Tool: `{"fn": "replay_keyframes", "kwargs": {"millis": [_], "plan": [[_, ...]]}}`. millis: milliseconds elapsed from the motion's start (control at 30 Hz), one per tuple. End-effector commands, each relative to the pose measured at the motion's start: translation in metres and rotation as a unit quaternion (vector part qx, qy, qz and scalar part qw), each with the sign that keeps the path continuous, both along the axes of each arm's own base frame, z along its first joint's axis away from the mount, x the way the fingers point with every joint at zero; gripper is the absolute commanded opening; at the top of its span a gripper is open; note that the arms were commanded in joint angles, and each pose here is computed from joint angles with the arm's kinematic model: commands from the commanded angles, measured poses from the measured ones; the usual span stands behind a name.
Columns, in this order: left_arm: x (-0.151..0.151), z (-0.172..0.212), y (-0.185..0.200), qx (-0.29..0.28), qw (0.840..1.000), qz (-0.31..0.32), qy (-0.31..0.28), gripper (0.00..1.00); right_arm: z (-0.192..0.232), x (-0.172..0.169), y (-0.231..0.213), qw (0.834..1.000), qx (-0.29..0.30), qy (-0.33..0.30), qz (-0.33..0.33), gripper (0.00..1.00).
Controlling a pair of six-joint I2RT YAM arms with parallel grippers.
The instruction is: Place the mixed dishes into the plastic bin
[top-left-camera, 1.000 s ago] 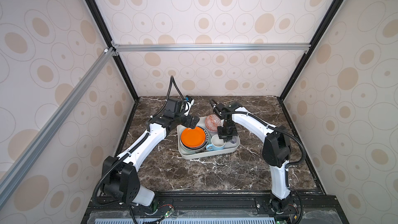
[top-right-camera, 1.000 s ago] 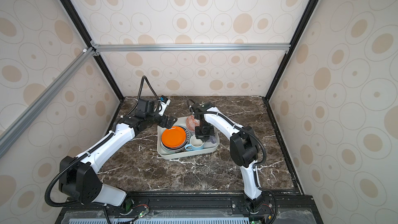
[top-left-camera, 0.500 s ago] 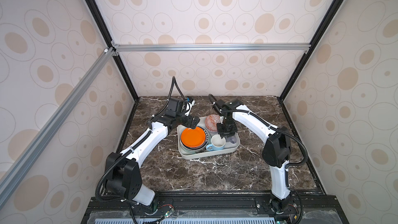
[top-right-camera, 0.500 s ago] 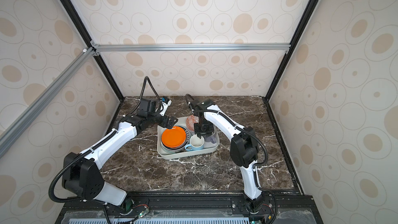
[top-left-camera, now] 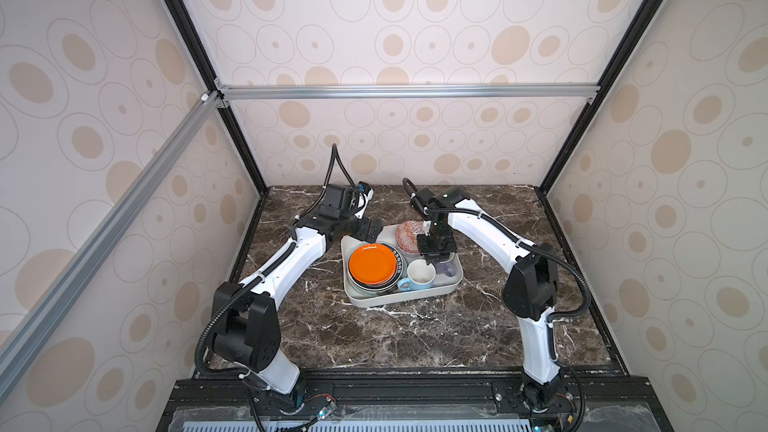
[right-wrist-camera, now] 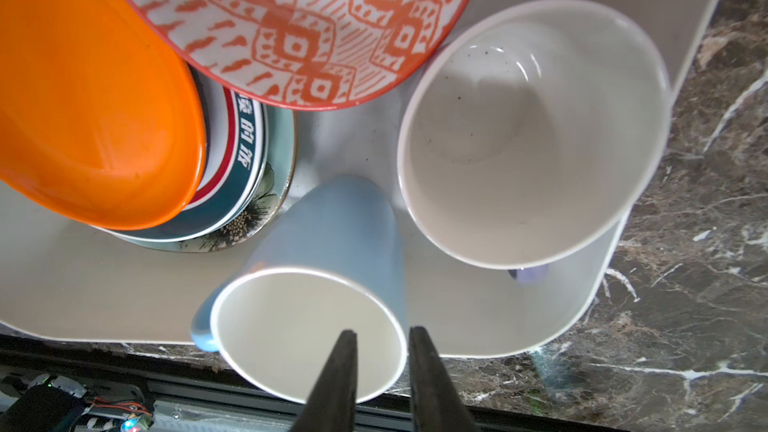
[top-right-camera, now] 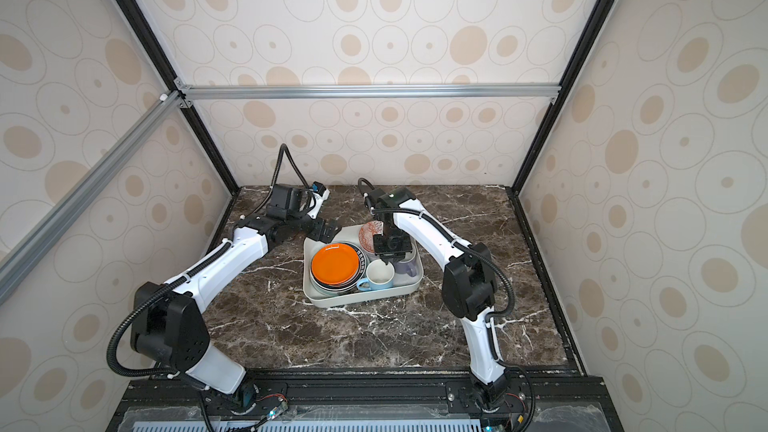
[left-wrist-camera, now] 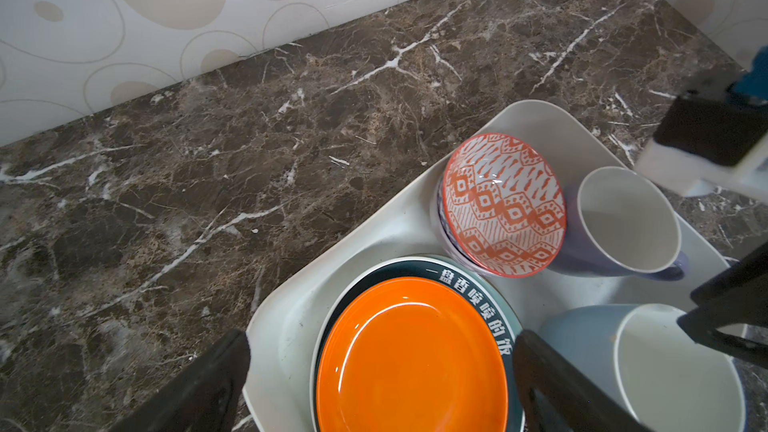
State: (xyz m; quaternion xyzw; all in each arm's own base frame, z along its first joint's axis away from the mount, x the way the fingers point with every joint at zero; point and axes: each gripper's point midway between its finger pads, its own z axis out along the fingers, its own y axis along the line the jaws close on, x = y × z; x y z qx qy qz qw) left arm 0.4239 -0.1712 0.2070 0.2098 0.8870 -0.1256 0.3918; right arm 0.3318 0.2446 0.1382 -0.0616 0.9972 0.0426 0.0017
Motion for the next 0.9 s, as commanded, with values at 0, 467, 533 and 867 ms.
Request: {"fn": "replay_keyframes", "kwargs": {"millis": [0, 467, 533, 867], "plan": [[0.019, 0.02, 0.024, 0.006, 0.999, 0.026, -0.028, 0.99, 0.017, 0.014, -0.011, 1.0, 0.009, -0.018, -0.01, 0.34], [0.069, 0.0, 0.121, -0.051, 0.967, 0.235, -0.081, 0.99, 0.014, 0.095, -0.138, 0.971, 0.066, -0.158, -0.169, 0.76], [0.071, -0.013, 0.135, -0.051, 0.958, 0.27, -0.077, 0.99, 0.008, 0.106, -0.146, 0.963, 0.094, -0.165, -0.191, 0.79], [0.063, -0.039, 0.169, -0.066, 0.929, 0.359, -0.063, 0.99, 0.002, 0.138, -0.155, 0.97, 0.075, -0.148, -0.175, 1.0]]}}
